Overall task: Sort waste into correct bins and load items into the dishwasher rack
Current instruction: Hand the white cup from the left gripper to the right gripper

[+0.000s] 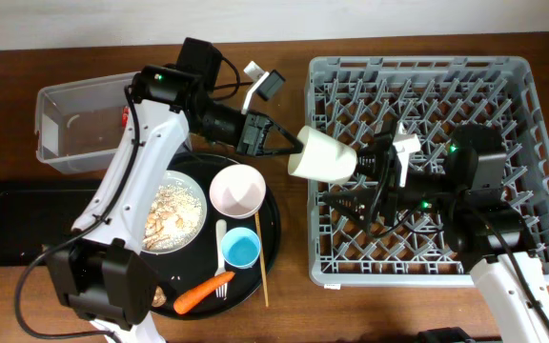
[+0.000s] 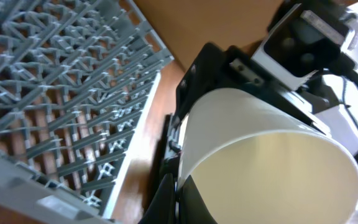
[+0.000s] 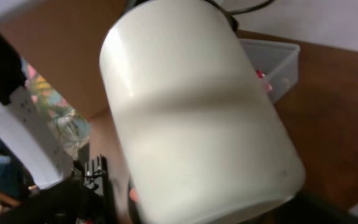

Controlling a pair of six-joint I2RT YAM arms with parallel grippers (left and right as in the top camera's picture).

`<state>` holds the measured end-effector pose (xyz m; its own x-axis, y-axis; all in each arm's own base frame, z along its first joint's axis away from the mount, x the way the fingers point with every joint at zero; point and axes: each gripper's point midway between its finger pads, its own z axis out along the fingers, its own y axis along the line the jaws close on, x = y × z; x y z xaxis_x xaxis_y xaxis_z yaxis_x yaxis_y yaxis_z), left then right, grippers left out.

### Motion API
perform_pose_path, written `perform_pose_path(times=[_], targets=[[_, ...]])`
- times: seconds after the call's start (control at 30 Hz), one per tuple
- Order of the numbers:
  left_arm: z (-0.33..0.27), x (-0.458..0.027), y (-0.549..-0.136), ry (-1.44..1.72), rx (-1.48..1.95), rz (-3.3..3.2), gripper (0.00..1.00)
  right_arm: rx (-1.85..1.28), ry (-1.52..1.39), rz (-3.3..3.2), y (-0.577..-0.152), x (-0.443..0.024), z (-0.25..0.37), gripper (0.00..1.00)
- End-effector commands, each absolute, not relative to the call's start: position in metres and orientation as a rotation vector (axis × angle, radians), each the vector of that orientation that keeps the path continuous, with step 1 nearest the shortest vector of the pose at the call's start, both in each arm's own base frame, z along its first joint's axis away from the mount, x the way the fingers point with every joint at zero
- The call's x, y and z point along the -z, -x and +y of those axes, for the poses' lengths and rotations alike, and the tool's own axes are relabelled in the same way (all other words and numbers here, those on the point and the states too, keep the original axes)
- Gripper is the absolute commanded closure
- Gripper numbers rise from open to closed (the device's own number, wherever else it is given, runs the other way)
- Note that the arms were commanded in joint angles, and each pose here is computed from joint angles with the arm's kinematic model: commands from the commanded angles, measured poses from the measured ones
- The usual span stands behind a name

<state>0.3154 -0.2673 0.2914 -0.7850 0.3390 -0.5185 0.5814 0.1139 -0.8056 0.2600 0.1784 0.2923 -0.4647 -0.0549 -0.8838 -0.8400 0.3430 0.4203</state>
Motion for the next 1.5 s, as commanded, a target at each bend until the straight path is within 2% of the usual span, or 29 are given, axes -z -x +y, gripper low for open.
perform_pose_path(times=[0.0,0.5,0.63,0.9,1.07,1.17,1.33,1.47], targets=[[-0.269,-0.302,-0.311,-0.939,1.780,2.116,1.00,-1.277,0.863,1.713,-0.248,-0.306,0.184,0.18],[-0.275,-0.287,-0.303,-0.973,1.714,2.212,1.00,-1.121,0.823,1.715,-0.270,-0.306,0.177,0.18],[-0.275,-0.288,-0.304,-0.977,1.709,2.205,1.00,-1.133,0.815,1.735,-0.268,-0.303,0.177,0.25],[-0.276,-0.288,-0.305,-0.984,1.702,2.193,0.99,-1.163,0.821,1.737,-0.264,-0.303,0.179,0.33],[-0.275,-0.286,-0.307,-0.987,1.682,2.203,0.81,-1.181,0.832,1.728,-0.262,-0.304,0.180,0.39],[-0.269,-0.268,-0.313,-1.001,1.541,2.292,0.63,-1.186,0.826,1.733,-0.262,-0.304,0.180,0.42],[-0.247,-0.236,-0.328,-0.972,1.250,2.480,0.62,-1.172,0.756,1.809,-0.267,-0.295,0.176,0.60],[-0.199,-0.202,-0.353,-0.742,0.860,2.744,0.62,-1.066,0.586,2.008,-0.279,-0.266,0.161,0.75]])
